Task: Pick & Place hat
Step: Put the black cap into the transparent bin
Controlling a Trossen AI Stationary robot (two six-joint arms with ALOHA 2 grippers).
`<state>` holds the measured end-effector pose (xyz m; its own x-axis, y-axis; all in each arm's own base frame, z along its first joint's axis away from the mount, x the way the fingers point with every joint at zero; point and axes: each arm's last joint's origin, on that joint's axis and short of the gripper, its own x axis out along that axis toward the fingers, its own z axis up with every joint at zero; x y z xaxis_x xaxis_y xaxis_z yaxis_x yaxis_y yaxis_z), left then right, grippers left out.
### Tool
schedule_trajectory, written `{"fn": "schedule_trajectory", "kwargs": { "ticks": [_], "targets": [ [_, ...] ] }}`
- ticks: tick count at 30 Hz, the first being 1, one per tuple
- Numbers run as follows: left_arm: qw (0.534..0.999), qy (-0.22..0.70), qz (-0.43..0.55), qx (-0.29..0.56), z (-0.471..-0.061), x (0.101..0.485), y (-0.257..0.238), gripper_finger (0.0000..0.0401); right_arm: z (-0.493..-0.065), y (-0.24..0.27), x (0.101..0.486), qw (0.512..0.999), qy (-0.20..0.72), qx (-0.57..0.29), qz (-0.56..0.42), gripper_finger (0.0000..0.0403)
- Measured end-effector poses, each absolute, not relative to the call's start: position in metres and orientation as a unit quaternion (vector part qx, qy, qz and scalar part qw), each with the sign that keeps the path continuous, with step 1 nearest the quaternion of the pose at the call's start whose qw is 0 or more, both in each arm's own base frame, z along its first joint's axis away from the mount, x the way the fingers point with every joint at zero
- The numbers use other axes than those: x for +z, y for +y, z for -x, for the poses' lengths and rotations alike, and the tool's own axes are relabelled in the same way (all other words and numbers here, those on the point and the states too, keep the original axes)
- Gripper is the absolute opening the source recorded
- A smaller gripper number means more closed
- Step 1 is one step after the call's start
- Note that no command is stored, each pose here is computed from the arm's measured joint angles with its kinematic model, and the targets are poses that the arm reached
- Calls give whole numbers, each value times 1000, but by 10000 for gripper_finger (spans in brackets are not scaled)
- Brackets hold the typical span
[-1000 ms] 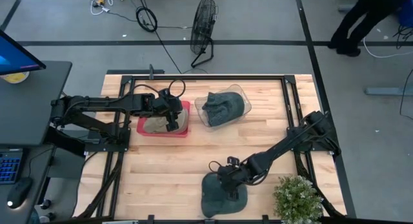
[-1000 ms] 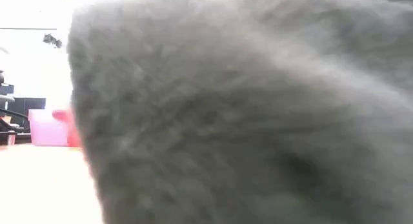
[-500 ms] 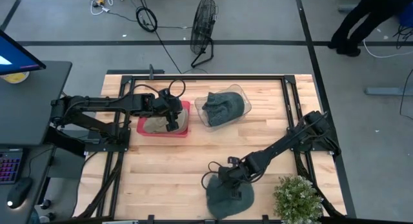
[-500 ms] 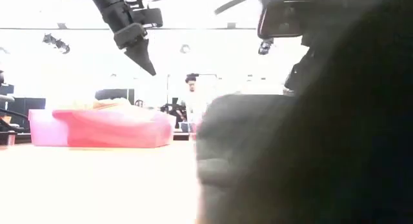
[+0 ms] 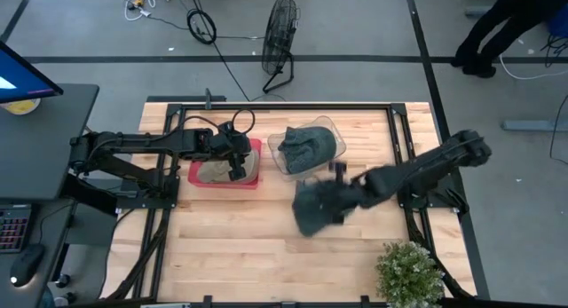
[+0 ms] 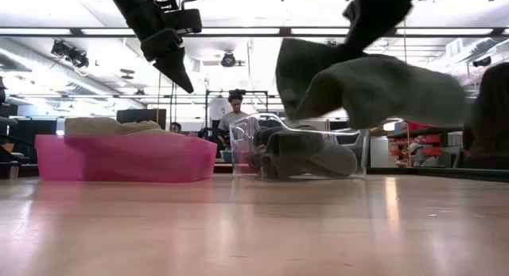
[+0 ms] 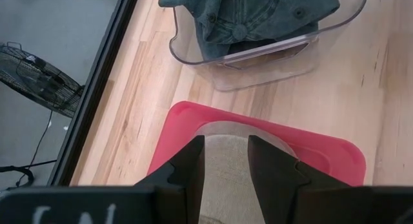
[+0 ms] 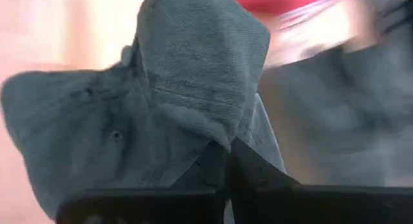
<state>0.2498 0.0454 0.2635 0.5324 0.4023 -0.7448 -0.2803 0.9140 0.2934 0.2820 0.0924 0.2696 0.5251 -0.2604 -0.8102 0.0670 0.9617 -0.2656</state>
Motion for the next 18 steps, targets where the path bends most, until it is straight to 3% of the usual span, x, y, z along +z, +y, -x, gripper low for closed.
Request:
{"fn": "schedule_trajectory", "kwargs": {
  "ticks": [6, 13, 18],
  "targets": [
    [873, 442, -69, 196, -250, 264, 45, 122, -274, 36, 308, 857, 427, -156, 243, 2],
    [873, 441, -68, 196, -250, 264, 45, 122, -287, -30, 324, 843, 395, -202, 305, 1],
    [873, 442, -68, 196, -250, 264, 45, 122, -302, -63, 308, 856, 404, -175, 273, 0]
  ]
}}
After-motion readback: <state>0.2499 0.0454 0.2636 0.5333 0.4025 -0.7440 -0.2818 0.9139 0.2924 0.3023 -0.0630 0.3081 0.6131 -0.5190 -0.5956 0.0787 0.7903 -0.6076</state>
